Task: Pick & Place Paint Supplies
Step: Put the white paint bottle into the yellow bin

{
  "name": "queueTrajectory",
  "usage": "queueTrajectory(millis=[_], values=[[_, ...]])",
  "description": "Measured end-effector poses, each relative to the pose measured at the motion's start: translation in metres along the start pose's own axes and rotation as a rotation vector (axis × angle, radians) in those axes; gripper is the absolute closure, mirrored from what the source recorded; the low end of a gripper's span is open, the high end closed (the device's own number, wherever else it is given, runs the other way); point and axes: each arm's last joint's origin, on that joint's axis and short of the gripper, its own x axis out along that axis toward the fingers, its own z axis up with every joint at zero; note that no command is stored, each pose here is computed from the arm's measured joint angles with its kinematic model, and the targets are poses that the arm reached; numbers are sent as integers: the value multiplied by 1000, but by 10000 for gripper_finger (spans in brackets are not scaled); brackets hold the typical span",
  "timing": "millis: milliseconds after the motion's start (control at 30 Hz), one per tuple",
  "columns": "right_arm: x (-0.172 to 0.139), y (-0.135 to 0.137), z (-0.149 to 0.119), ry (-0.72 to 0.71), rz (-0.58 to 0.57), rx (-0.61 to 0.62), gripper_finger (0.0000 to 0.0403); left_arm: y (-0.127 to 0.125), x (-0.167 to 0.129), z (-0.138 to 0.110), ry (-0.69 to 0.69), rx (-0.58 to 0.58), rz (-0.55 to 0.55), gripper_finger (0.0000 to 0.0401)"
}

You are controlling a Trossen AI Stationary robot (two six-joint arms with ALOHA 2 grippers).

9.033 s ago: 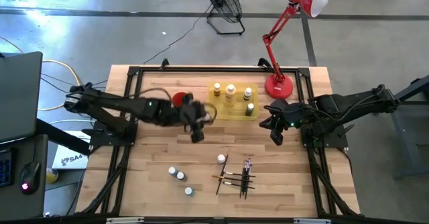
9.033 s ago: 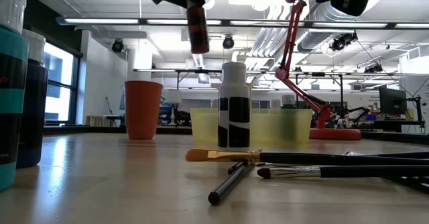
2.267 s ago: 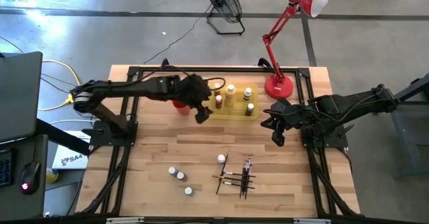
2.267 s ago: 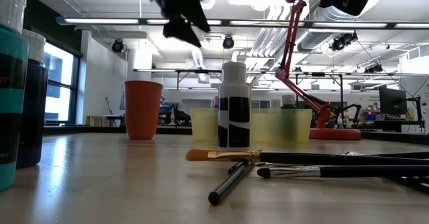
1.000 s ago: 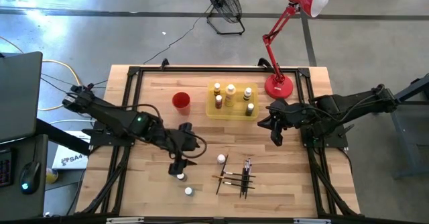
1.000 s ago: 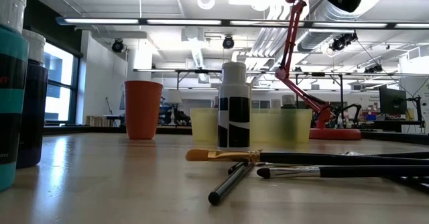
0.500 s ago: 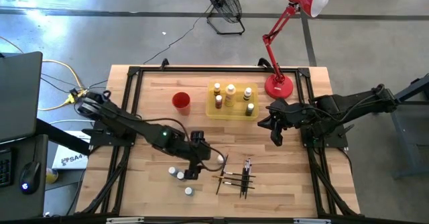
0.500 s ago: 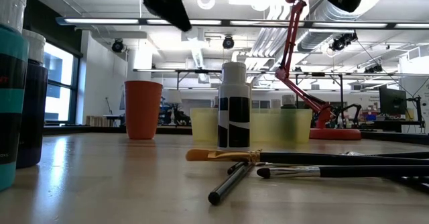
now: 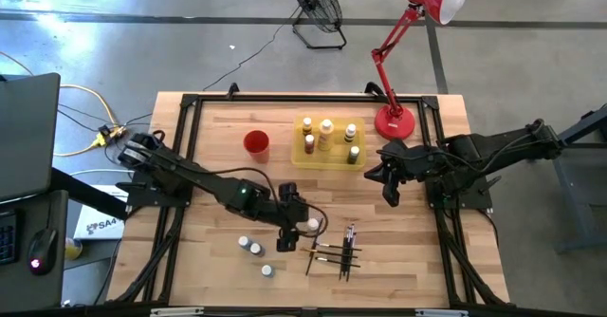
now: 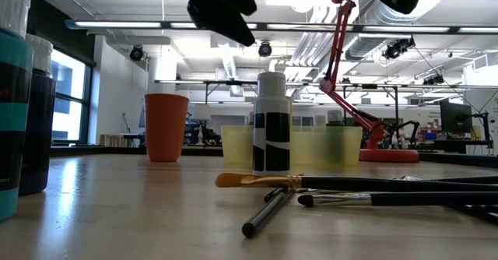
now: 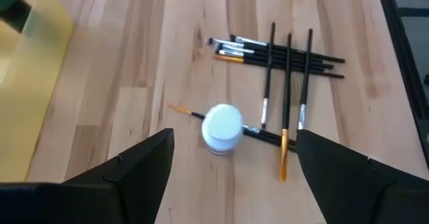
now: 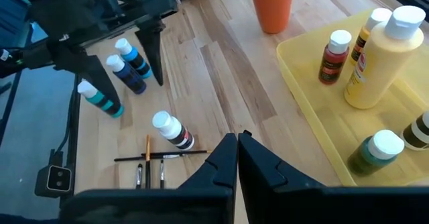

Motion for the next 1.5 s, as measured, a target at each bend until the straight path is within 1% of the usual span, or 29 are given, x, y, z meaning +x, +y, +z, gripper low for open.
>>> queueTrajectory(millis=[167,467,600,800,1000,1167,1200,1300,1433,1500], values=[[0,0,0,-4,2,-2,398,4,1,1,3,-4,10,93],[0,1,2,-18,11,24,398,4,1,2,-9,-2,7,93],[0,3,4,-44,27,27,398,4,1,3,-20,-40,7,93],[0,3,4,-45,25,-23,398,4,1,3,-26,-65,13,93],[0,2,5,-57,6,-26,398,4,1,3,-26,-61,14,93],[0,2,5,-57,4,-68,398,2,15,-1,-2,-55,19,93],[0,2,5,-58,3,-74,398,0,19,-1,-8,-58,3,93],[0,2,5,-61,3,-76,398,-2,29,-6,27,-52,-21,93],[0,2,5,-63,4,-76,398,-3,38,-11,55,-47,-7,93],[0,2,5,-62,6,-75,398,-3,42,-10,43,-46,-8,93]])
